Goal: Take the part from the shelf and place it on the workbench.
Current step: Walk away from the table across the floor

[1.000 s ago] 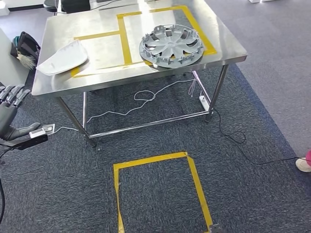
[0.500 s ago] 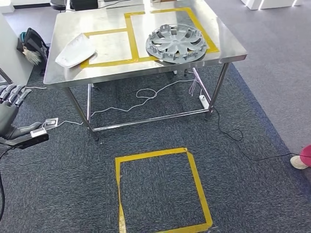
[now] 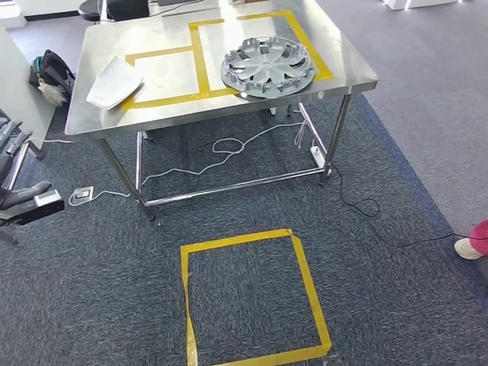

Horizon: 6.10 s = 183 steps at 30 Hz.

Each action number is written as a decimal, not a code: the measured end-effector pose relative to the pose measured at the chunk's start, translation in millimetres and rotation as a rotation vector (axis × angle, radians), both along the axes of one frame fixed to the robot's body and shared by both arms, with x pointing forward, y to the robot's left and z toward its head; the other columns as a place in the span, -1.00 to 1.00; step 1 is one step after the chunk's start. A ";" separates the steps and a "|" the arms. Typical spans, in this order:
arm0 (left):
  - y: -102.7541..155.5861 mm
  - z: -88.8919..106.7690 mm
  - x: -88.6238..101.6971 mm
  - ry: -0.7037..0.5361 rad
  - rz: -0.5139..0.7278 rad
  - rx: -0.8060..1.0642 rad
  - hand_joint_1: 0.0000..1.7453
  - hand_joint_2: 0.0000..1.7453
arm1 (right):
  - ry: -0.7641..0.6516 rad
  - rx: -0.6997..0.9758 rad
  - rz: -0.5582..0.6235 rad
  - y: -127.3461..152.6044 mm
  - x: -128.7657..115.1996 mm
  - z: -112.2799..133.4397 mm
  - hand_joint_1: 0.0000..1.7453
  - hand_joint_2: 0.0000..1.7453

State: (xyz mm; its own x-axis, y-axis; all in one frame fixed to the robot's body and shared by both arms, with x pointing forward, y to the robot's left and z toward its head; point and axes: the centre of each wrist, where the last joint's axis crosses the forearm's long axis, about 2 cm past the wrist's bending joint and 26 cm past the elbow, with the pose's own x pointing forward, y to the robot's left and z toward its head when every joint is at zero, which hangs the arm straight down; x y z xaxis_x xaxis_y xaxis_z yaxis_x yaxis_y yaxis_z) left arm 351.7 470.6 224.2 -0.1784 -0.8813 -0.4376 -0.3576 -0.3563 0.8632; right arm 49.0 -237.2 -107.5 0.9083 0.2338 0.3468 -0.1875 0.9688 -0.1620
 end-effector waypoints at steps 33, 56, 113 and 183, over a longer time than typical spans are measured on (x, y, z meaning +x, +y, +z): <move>1.6 -9.4 -5.7 0.044 0.008 0.015 -1.00 -1.00 | 0.009 -0.030 0.035 -0.3 -4.0 -0.4 -1.00 -1.00; 66.4 -52.8 -47.1 0.212 0.298 -0.246 -1.00 -1.00 | 0.011 -0.035 0.027 -4.6 -4.1 -0.8 -1.00 -1.00; -173.8 -334.6 -311.4 0.874 1.362 -1.674 -1.00 -1.00 | 0.032 -0.049 -0.082 8.1 -13.8 -0.2 -1.00 -1.00; -193.9 -332.6 -295.0 0.945 1.295 -1.681 -1.00 -1.00 | 0.037 -0.077 -0.095 4.7 -13.1 -0.4 -1.00 -1.00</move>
State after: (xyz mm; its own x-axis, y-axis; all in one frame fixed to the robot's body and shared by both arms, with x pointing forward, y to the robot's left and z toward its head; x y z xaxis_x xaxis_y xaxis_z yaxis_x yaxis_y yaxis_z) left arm 56.7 276.7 -108.5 0.9273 -0.0257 0.3733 -0.0793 0.9614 0.2634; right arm 35.8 -232.5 -107.9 0.9396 0.1708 0.2966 -0.1029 0.9675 -0.2311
